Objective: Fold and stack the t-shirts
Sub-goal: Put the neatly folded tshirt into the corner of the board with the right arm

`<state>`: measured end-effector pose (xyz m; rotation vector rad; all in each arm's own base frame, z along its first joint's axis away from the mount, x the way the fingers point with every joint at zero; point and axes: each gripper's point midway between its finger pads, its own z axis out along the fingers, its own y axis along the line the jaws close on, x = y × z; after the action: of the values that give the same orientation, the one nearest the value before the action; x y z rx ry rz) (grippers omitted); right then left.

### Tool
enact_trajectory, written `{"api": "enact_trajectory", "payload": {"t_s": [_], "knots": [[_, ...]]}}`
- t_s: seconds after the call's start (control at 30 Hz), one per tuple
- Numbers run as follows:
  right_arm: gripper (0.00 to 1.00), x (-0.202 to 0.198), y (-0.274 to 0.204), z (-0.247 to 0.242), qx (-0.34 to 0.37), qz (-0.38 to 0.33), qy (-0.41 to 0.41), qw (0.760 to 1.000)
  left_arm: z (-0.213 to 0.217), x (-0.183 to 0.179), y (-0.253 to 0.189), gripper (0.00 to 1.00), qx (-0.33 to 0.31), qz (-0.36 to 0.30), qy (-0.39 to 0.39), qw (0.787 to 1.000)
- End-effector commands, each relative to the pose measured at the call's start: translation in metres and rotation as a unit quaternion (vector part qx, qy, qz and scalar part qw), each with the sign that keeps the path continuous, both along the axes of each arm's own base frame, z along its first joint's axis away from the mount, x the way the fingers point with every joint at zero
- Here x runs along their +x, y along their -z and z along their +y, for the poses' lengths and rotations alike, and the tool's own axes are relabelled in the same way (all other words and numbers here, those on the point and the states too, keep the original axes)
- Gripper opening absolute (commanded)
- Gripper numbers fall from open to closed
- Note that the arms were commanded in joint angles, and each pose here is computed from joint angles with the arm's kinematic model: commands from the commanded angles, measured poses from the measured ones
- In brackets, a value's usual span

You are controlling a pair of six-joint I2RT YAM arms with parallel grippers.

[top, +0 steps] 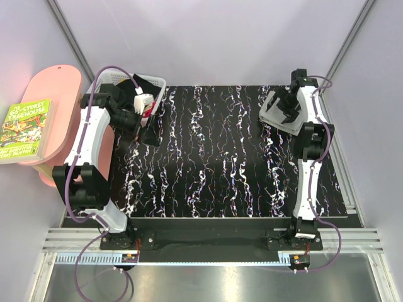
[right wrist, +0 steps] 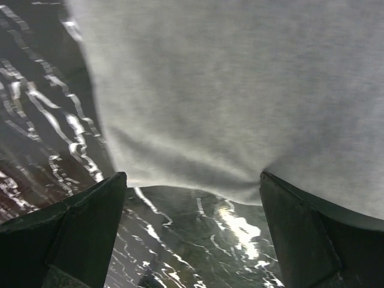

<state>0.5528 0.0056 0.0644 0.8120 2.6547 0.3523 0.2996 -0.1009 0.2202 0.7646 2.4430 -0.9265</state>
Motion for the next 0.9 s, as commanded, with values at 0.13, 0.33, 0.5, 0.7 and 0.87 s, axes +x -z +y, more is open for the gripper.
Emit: {"api": "enact_trajectory", "payload": {"t_s": [0.13, 0.33, 0.5, 0.7, 0.87], "knots": [[1.0, -0.019, 0.015, -0.027, -0.031, 0.033, 0.008, 0.999, 0.001, 0.008, -0.025, 0.99, -0.007, -0.051, 0.004, 0.999], [1.0, -0.058, 0.035, -0.028, -0.041, 0.076, 0.005, 0.996, 0.002, 0.008, -0.032, 0.99, -0.004, -0.061, 0.001, 0.998], [1.0, -0.068, 0.024, -0.037, -0.069, 0.069, 0.014, 0.995, 0.0, 0.008, -0.034, 0.99, -0.01, -0.06, 0.001, 0.998], [1.0, -0.075, 0.021, -0.068, -0.112, 0.093, 0.018, 0.989, 0.0, 0.003, -0.034, 0.99, -0.009, -0.062, 0.004, 0.998], [1.0, -0.083, 0.017, -0.074, -0.13, 0.122, -0.009, 0.984, -0.002, 0.002, -0.03, 0.99, -0.015, -0.055, 0.008, 0.998]]}}
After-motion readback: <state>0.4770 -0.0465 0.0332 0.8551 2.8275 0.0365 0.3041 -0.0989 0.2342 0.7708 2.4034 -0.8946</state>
